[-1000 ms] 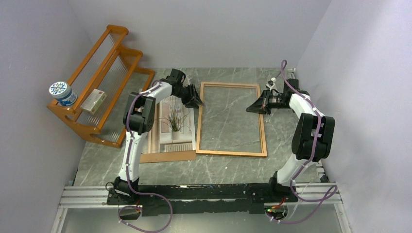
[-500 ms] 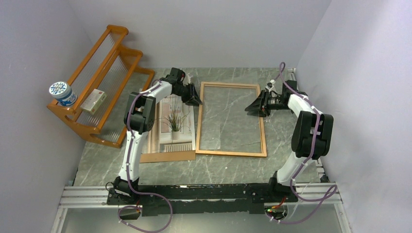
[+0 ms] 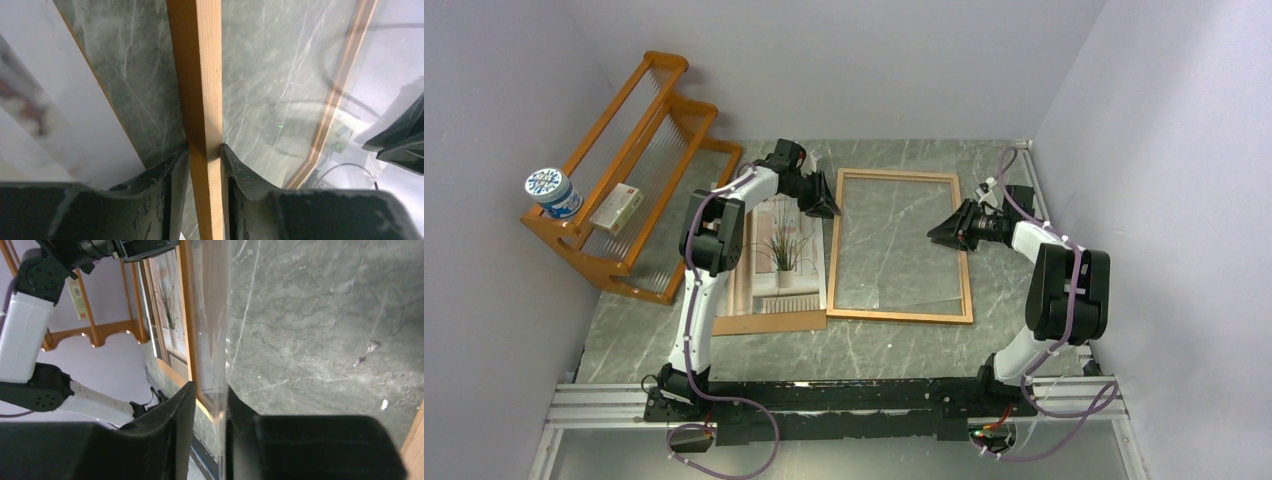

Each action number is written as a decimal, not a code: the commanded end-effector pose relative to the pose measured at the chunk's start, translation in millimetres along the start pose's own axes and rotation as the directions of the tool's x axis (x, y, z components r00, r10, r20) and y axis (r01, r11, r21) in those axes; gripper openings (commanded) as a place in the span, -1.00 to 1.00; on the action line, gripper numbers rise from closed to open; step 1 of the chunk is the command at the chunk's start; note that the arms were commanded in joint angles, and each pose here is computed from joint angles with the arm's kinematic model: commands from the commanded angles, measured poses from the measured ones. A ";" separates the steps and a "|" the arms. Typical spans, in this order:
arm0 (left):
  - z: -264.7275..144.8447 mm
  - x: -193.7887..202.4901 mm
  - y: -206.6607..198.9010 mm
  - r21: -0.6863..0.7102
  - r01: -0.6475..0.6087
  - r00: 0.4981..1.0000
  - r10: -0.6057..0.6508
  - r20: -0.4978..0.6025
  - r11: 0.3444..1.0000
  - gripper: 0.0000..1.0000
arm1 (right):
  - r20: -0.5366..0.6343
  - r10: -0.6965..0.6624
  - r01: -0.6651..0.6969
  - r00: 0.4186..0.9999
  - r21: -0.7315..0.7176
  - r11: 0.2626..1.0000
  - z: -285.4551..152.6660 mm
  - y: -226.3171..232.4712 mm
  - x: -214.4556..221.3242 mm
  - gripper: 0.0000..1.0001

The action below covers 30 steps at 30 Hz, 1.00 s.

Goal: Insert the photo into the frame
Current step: Place the photo frame item in the photo frame.

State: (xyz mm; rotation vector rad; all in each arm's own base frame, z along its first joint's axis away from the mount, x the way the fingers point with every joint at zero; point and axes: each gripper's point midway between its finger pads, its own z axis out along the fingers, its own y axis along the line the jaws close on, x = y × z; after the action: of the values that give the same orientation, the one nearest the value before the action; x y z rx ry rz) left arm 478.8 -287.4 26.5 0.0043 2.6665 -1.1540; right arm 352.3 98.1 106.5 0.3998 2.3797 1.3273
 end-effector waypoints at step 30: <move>17.0 -20.7 85.9 -0.265 -0.051 0.995 0.071 0.066 0.963 -0.37 | -0.092 -0.014 0.006 0.996 -0.087 0.996 5.1 12.5 -8.0 -1.00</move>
State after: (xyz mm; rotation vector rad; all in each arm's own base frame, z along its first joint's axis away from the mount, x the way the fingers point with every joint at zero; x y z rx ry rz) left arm 505.5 -284.6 27.6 0.0350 2.6225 -1.0688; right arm 366.5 100.9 110.0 0.3926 2.3762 1.4120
